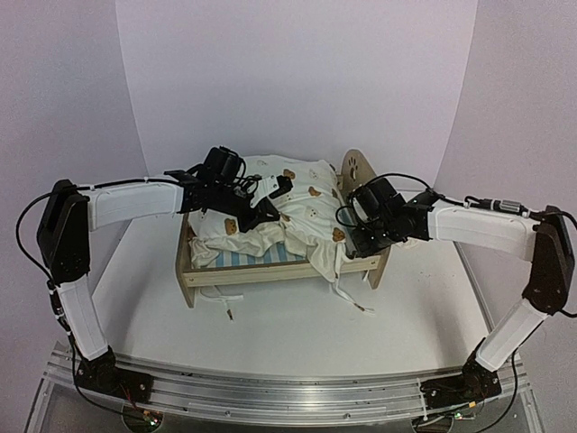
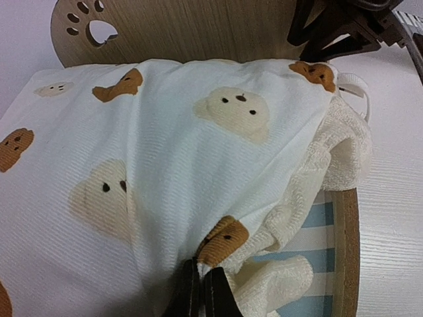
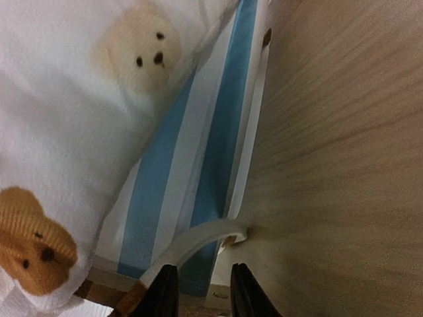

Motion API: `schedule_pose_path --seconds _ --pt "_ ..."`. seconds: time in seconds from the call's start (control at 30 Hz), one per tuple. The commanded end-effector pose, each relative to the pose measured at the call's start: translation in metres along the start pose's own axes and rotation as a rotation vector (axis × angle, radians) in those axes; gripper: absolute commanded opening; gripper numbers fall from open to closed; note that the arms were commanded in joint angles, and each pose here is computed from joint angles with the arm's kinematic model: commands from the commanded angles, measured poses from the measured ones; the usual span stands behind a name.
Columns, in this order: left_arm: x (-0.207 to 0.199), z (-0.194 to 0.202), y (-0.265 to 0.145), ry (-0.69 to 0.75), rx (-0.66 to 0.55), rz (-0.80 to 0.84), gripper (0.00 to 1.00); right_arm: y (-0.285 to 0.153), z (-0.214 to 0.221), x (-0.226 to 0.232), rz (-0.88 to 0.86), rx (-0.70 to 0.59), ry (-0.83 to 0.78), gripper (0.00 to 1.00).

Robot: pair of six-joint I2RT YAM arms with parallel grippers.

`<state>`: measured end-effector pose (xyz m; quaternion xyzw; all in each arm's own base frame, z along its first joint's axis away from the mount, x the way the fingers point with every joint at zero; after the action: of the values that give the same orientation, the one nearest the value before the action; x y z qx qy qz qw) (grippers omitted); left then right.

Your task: Set up the pet bed

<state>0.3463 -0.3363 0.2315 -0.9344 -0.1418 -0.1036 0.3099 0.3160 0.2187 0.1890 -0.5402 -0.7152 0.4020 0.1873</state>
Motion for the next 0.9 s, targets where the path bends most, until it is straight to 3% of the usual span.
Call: schedule_pose_path --seconds 0.0,0.23,0.4,0.67,0.77,0.87 --pt "0.007 -0.014 0.001 -0.028 -0.053 -0.011 0.0 -0.016 0.009 -0.002 -0.07 0.1 0.158 0.33" --pt "0.013 -0.018 0.006 -0.099 -0.069 -0.026 0.0 -0.064 0.006 -0.003 -0.208 0.058 0.26 0.41" --pt "0.008 -0.027 0.01 -0.161 -0.11 0.002 0.0 -0.073 0.034 0.007 -0.356 0.074 0.317 0.42" --pt "-0.019 -0.014 0.023 -0.171 -0.034 0.121 0.02 -0.074 0.054 -0.017 -0.212 -0.004 0.445 0.48" --pt "-0.03 -0.022 0.011 -0.118 -0.056 0.205 0.13 -0.069 0.055 -0.021 -0.181 0.006 0.461 0.51" --pt "-0.031 -0.034 0.0 -0.093 -0.064 0.232 0.39 -0.061 0.055 -0.021 -0.17 0.024 0.462 0.52"
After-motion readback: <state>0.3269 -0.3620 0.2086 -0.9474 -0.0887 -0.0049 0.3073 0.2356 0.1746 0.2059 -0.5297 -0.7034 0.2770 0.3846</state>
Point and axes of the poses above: each gripper's point midway between its finger pads, its own y axis out along the fingers, its own x axis along the line the jaws close on, z = x × y, the point moved 6 cm from there along -y, back along the fingers, and after that the axes turned 3 degrees about y, right-handed, at the moved point
